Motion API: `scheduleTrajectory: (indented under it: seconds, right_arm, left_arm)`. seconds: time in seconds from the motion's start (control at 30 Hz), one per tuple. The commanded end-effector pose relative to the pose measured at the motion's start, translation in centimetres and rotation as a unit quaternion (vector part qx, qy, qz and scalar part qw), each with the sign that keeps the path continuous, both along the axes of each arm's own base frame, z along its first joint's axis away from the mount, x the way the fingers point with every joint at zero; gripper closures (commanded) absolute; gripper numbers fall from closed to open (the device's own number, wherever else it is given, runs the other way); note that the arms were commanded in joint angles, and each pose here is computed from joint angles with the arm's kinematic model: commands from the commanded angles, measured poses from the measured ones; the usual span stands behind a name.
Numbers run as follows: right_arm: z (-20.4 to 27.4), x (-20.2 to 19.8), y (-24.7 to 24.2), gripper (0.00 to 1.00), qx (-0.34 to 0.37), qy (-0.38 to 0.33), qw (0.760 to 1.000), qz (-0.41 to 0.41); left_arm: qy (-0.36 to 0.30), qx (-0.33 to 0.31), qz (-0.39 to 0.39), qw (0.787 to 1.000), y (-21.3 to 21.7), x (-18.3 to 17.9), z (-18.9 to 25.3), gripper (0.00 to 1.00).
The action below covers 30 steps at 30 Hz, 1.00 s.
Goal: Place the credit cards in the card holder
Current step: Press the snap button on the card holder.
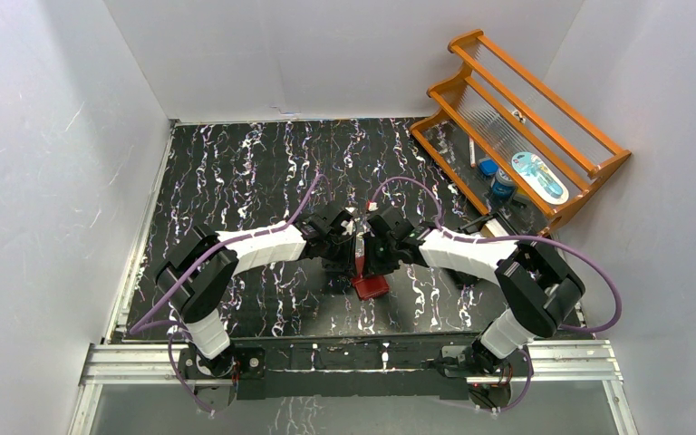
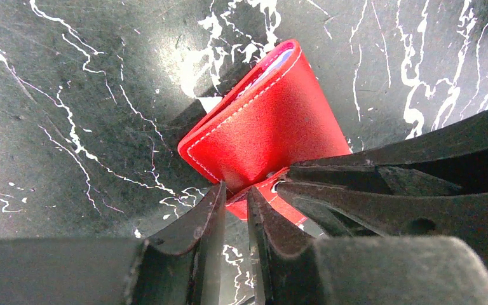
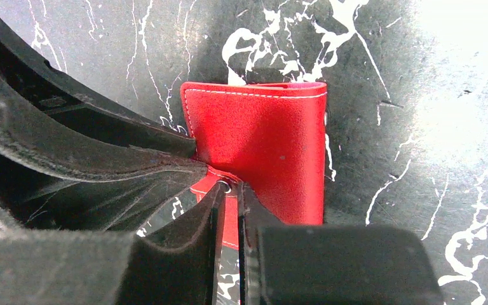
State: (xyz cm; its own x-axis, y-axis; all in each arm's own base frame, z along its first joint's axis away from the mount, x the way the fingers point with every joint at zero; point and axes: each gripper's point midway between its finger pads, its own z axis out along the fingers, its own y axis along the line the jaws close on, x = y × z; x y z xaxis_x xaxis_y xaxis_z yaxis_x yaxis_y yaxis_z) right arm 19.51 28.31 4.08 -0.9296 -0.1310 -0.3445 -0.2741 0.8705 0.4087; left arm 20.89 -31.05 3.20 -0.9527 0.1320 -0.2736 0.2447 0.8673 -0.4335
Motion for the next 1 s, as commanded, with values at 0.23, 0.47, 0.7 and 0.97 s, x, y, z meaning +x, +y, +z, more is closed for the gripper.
scheduleTrajectory:
  seconds: [0.23, 0.47, 0.7, 0.97]
  right_arm:
    - [2.3, 1.3, 1.5, 0.79, 0.011, -0.039, 0.999, 0.01]
    - [1.1, 1.4, 1.0, 0.79, -0.026, -0.032, 0.999, 0.013]
    - [-0.2, 0.9, 0.2, 0.8, -0.061, -0.027, 0.998, 0.013]
    - [0.8, 1.1, 0.2, 0.81, -0.062, -0.035, 0.997, 0.01]
  left_arm:
    - [-0.003, 0.003, 0.004, 1.0, -0.1, 0.3, 0.3, 0.82]
    - [-0.005, 0.002, 0.004, 1.0, -0.2, 0.4, 0.5, 0.82]
    - [-0.004, 0.004, 0.004, 1.0, -0.1, 0.3, 0.3, 0.82]
    - [-0.002, 0.009, 0.002, 1.0, 0.0, 0.3, 0.1, 0.82]
